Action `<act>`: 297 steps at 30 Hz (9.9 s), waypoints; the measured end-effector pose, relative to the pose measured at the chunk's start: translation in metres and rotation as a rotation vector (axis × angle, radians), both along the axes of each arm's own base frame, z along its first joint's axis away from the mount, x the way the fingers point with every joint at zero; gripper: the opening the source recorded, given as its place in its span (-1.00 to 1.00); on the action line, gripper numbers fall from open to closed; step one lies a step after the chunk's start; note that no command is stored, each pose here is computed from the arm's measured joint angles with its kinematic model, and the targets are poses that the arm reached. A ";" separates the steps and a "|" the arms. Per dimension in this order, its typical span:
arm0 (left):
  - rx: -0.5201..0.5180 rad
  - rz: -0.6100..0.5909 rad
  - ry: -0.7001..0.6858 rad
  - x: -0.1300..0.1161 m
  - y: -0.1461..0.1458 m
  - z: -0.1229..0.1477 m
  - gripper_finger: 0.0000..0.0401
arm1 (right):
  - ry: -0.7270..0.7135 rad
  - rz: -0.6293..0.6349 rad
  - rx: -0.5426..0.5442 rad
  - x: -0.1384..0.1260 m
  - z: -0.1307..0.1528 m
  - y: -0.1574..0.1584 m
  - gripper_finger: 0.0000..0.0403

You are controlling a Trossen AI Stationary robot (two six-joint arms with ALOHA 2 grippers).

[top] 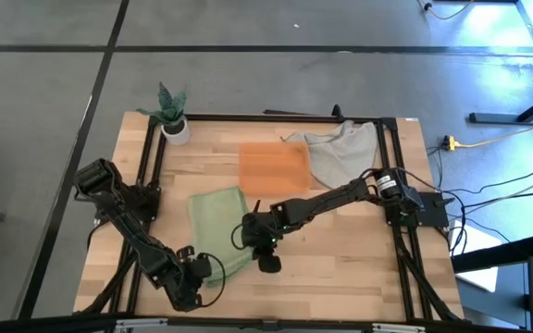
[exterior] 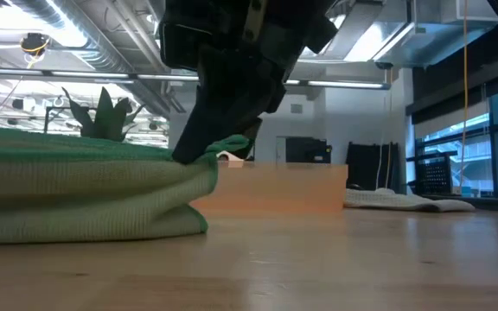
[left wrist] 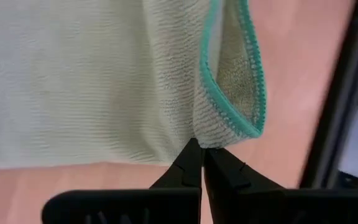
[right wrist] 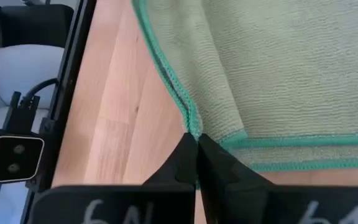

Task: Roll microfiber towels into tight, uniform cylinder then place into a basket
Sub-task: Roll the green microfiber towel

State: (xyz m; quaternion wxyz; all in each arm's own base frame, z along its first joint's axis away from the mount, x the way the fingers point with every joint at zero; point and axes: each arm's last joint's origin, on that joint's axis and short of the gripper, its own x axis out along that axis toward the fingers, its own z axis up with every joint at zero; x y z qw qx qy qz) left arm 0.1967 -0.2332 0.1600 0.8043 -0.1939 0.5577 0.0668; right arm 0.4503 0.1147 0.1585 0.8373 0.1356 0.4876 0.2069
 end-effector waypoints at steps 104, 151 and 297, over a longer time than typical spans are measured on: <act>0.098 0.241 0.093 0.003 0.025 -0.004 -0.99 | -0.359 0.111 -0.345 0.042 -0.038 -0.025 -0.40; 0.126 -0.096 -0.206 -0.018 0.010 0.040 -0.63 | -0.375 0.253 -0.460 0.029 -0.013 -0.003 -0.40; 0.662 0.038 0.145 0.002 0.080 -0.026 -0.62 | -0.155 -0.186 -0.413 0.054 0.006 -0.086 -0.94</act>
